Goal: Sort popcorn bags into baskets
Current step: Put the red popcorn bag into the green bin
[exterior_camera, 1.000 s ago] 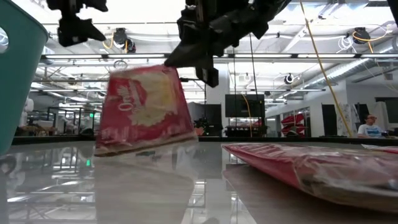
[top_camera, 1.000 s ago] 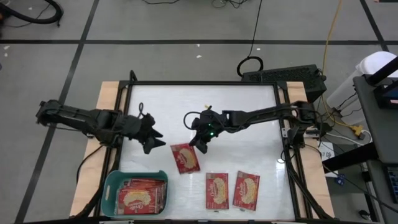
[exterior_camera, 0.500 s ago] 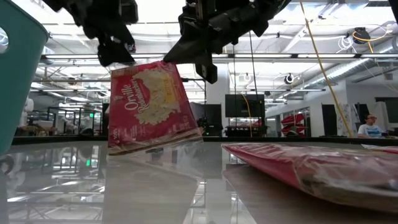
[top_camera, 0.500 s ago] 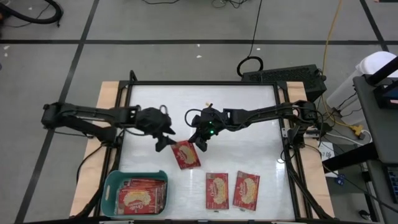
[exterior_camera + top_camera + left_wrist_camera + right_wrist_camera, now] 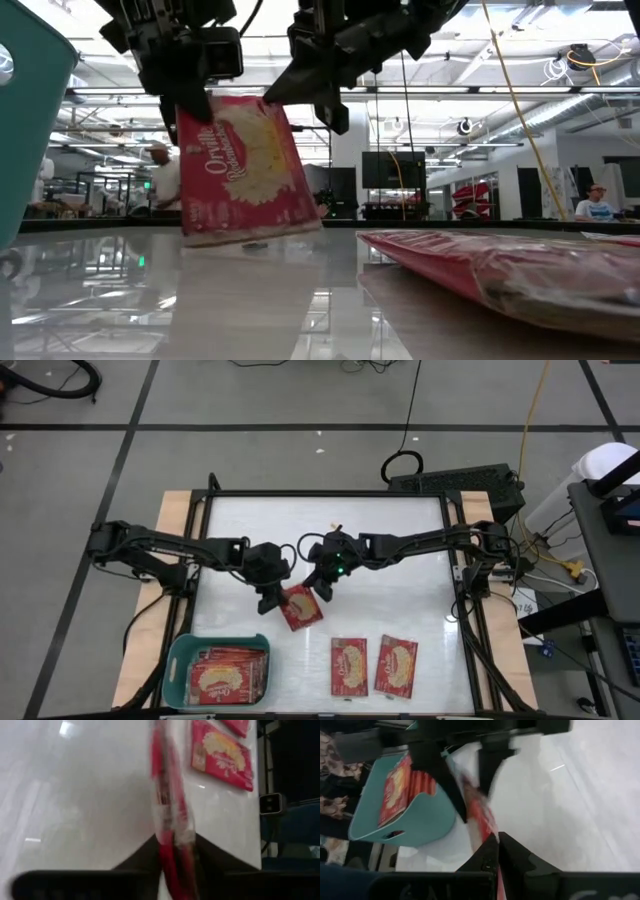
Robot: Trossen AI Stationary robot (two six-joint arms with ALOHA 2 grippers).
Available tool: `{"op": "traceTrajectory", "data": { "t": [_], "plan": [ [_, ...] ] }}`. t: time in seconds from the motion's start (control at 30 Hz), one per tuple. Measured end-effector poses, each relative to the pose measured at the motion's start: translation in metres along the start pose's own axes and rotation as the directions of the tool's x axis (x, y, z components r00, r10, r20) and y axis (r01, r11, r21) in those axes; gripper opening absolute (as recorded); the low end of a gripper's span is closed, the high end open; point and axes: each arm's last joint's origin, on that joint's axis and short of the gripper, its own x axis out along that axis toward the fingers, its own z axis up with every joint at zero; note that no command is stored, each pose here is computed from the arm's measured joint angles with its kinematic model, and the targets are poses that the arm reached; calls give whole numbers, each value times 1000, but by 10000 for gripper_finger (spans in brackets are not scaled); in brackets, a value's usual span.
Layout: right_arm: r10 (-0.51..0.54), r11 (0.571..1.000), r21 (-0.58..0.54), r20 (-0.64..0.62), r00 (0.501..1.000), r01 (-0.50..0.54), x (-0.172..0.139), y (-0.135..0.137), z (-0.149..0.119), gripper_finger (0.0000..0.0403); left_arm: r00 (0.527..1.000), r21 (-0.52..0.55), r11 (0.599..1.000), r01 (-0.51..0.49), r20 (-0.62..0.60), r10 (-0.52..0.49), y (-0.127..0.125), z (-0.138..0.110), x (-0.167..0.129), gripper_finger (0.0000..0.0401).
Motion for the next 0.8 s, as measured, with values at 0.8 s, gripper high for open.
{"op": "traceTrajectory", "data": {
  "t": [0.8],
  "plan": [
    [-68, 989, 129, 7, 998, 66, -87, 14, 18, 161, 938, -110, 991, 78, 345, -35, -35, -2, -80, 15]
  ]
}}
